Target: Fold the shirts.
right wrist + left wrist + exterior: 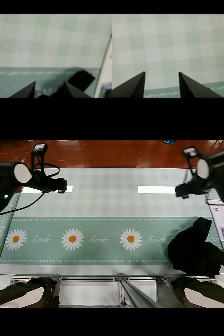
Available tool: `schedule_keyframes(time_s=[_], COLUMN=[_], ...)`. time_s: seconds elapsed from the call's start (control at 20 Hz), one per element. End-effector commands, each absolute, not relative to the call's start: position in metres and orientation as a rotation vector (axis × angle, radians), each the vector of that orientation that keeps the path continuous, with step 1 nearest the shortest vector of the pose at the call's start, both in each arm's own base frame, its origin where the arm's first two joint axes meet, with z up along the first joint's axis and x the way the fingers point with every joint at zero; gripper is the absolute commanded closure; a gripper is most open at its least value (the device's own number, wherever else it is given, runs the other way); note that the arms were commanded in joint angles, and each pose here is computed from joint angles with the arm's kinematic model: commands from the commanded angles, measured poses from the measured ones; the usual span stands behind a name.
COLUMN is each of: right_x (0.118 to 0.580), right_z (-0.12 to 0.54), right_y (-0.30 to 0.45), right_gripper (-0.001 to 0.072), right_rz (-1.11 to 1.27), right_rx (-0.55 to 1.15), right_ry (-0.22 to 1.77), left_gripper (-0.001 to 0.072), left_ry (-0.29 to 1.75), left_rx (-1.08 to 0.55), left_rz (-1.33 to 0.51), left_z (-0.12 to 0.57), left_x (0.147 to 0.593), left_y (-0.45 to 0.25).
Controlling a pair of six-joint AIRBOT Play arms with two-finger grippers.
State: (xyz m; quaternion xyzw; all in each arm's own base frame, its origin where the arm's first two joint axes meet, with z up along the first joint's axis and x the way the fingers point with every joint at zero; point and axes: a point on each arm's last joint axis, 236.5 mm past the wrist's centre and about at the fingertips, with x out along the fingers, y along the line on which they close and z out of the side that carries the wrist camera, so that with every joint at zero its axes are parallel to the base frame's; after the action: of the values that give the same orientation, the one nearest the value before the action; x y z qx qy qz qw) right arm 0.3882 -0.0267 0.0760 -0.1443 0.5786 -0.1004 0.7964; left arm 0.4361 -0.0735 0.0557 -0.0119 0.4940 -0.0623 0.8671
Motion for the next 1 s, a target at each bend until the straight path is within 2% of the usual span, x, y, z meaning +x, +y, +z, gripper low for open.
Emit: schedule_keyframes(time_s=[0.0,0.15,0.3,0.5,0.85,0.9,0.95], right_x=[0.304,0.234,0.186,0.162,0.172,0.177,0.182], right_z=[0.082,0.032,-0.021,-0.064,-0.115,-0.122,-0.125], right_y=[-0.069,-0.072,-0.069,-0.077,-0.072,-0.066,-0.059], right_gripper=[0.0302,0.0302,0.0302,0.0302,0.0303,0.0322,0.0454], right_rz=[-0.387,-0.407,-0.413,-0.440,-0.391,-0.369,-0.336], right_rx=[-0.203,-0.067,0.032,0.099,0.176,0.202,0.224], right_ry=[1.280,1.391,1.547,1.632,1.728,1.724,1.718], left_gripper=[0.0200,0.0200,0.0200,0.0200,0.0200,0.0201,0.0201], left_ry=[1.110,1.165,1.236,1.289,1.235,1.236,1.236], left_rx=[-0.075,-0.165,-0.162,-0.145,-0.155,-0.166,-0.168], left_rz=[-0.180,-0.361,-0.409,-0.422,-0.404,-0.400,-0.399], left_z=[0.051,0.033,-0.004,-0.030,-0.028,-0.027,-0.027], left_x=[0.400,0.351,0.315,0.296,0.309,0.309,0.309], left_y=[-0.070,-0.118,-0.140,-0.149,-0.147,-0.148,-0.148])
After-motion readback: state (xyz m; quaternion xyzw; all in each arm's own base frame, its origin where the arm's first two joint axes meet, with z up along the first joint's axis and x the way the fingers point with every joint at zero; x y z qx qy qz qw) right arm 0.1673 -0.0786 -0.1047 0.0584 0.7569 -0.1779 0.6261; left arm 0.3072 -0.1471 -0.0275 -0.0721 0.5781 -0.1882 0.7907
